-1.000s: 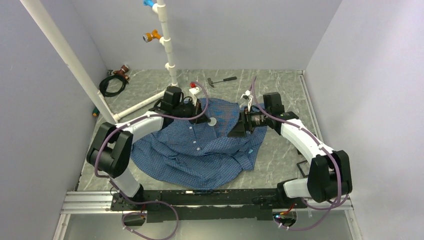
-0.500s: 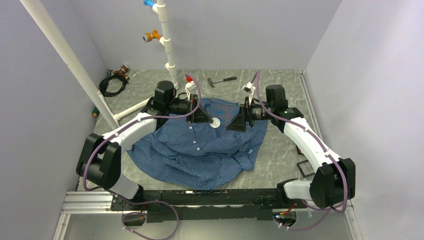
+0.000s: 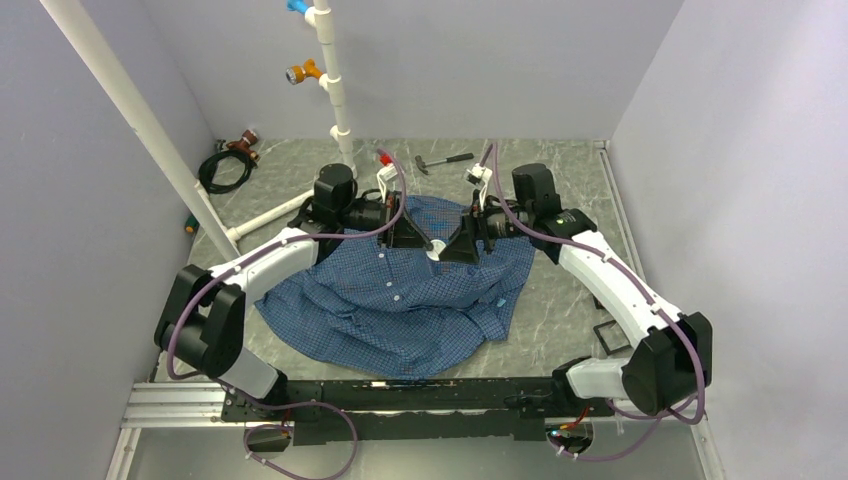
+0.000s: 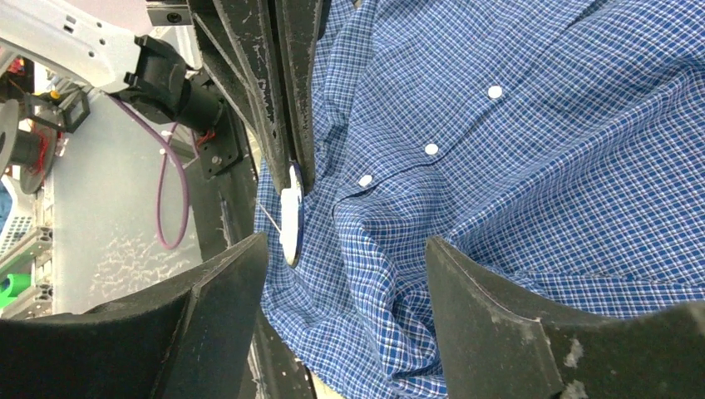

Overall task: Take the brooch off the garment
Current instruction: Close the brooch.

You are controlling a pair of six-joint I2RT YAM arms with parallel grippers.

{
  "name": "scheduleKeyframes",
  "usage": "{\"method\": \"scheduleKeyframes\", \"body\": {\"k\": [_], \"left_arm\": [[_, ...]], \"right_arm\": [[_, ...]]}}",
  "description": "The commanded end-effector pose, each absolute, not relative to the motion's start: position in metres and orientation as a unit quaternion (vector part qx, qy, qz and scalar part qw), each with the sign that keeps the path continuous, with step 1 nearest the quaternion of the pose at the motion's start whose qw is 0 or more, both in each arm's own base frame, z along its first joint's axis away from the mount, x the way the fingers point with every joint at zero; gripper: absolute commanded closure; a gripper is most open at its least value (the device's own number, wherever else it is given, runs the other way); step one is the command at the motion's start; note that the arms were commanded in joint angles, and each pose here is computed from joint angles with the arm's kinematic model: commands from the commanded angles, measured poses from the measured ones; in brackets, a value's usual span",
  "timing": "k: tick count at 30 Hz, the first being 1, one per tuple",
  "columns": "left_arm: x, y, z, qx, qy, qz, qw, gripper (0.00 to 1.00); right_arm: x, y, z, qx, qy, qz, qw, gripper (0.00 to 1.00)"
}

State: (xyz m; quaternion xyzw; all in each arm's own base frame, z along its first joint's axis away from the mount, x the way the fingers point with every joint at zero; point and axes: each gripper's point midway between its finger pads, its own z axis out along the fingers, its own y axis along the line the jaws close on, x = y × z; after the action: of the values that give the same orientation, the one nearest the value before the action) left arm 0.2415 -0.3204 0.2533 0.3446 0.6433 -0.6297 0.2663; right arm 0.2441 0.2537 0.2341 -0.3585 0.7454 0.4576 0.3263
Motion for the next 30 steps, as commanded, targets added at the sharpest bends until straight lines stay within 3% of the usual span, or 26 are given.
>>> {"method": "scheduleKeyframes", "body": {"k": [1, 17, 25, 30], "left_arm": [[0.239, -0.325, 0.261, 0.358, 0.626, -0.640, 0.265, 1.00], [0.235, -0.330, 0.257, 0.368, 0.628, -0.631, 0.269, 1.00], [0.231, -0.330, 0.258, 0.382, 0.623, -0.623, 0.280, 1.00], [0.226, -0.331, 0.258, 0.394, 0.618, -0.617, 0.286, 1.00]], "right_arm": [[0.250, 0.258, 0.245, -0.376, 0.736, 0.443, 0.347, 0.30], [0.255, 0.261, 0.246, -0.367, 0.743, 0.438, 0.350, 0.38], [0.257, 0.261, 0.240, -0.363, 0.747, 0.436, 0.347, 0.54], [0.254, 0.262, 0.236, -0.363, 0.746, 0.443, 0.339, 0.57]]}}
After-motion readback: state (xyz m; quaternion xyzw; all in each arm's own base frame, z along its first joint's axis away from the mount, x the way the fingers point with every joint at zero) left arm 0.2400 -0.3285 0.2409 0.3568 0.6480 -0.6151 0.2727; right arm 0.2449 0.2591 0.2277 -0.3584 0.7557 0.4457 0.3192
